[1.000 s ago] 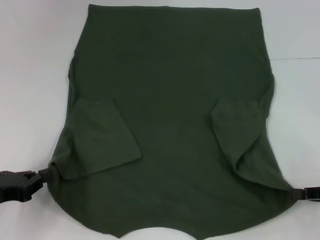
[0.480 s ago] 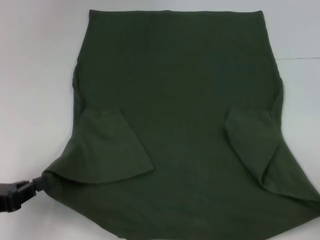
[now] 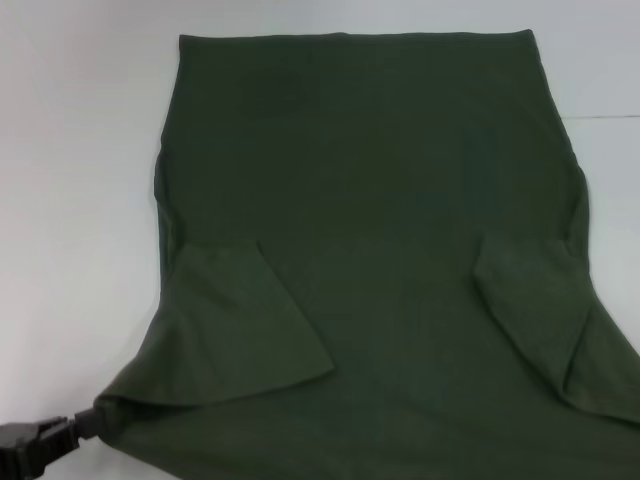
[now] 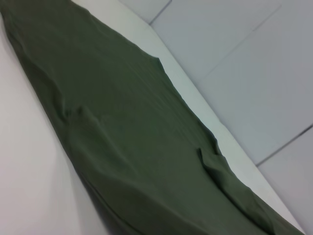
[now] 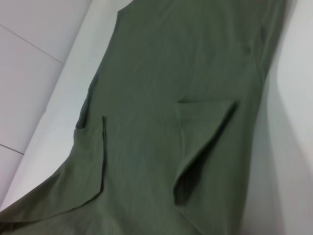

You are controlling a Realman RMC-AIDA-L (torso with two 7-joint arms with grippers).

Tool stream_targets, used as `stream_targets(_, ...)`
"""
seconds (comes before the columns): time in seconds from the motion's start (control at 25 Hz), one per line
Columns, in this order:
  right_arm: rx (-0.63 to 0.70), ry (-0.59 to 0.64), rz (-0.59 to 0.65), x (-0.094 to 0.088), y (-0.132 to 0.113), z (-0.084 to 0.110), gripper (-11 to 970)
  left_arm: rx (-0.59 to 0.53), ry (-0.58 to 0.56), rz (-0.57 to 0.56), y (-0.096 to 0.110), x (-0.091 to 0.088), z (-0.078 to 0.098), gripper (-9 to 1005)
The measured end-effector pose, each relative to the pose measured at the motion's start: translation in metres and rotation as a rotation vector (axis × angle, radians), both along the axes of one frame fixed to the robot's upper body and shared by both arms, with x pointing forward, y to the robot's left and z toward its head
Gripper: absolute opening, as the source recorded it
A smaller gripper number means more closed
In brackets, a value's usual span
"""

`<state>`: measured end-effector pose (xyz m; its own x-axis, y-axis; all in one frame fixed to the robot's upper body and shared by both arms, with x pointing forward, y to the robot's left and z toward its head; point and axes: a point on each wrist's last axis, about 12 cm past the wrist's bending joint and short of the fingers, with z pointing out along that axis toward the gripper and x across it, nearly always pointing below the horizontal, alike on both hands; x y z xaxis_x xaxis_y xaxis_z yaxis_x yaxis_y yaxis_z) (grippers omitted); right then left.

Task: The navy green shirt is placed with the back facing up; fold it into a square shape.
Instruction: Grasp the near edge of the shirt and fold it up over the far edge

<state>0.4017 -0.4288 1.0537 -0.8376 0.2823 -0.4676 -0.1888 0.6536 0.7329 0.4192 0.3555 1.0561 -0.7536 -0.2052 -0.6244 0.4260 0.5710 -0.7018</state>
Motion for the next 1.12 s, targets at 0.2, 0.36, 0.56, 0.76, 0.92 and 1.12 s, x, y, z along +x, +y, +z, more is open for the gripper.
stream_targets(0.2,-0.006,0.006,-0.024,-0.015,-0.007,-0.001,38,-0.033,0.022,-0.013,-0.003,-0.010,-0.003,0)
stream_targets(0.36,-0.007,0.006,-0.045,-0.026,-0.012,-0.002,39,-0.046,0.035,-0.019,-0.004,-0.017,-0.004,0)
stream_targets(0.56,-0.002,-0.009,-0.065,-0.035,-0.015,-0.002,39,-0.058,0.043,-0.030,-0.004,-0.020,-0.005,0)
stream_targets(0.76,0.005,-0.052,-0.094,-0.026,-0.017,0.003,38,-0.070,0.010,-0.060,-0.010,-0.002,0.001,1)
stream_targets(0.92,0.021,-0.123,-0.127,0.001,-0.016,0.011,37,-0.057,-0.047,-0.080,-0.012,0.031,0.012,1)
stream_targets(1.12,0.019,-0.186,-0.136,0.047,-0.007,0.023,37,-0.023,-0.110,-0.101,-0.019,0.084,0.029,1)
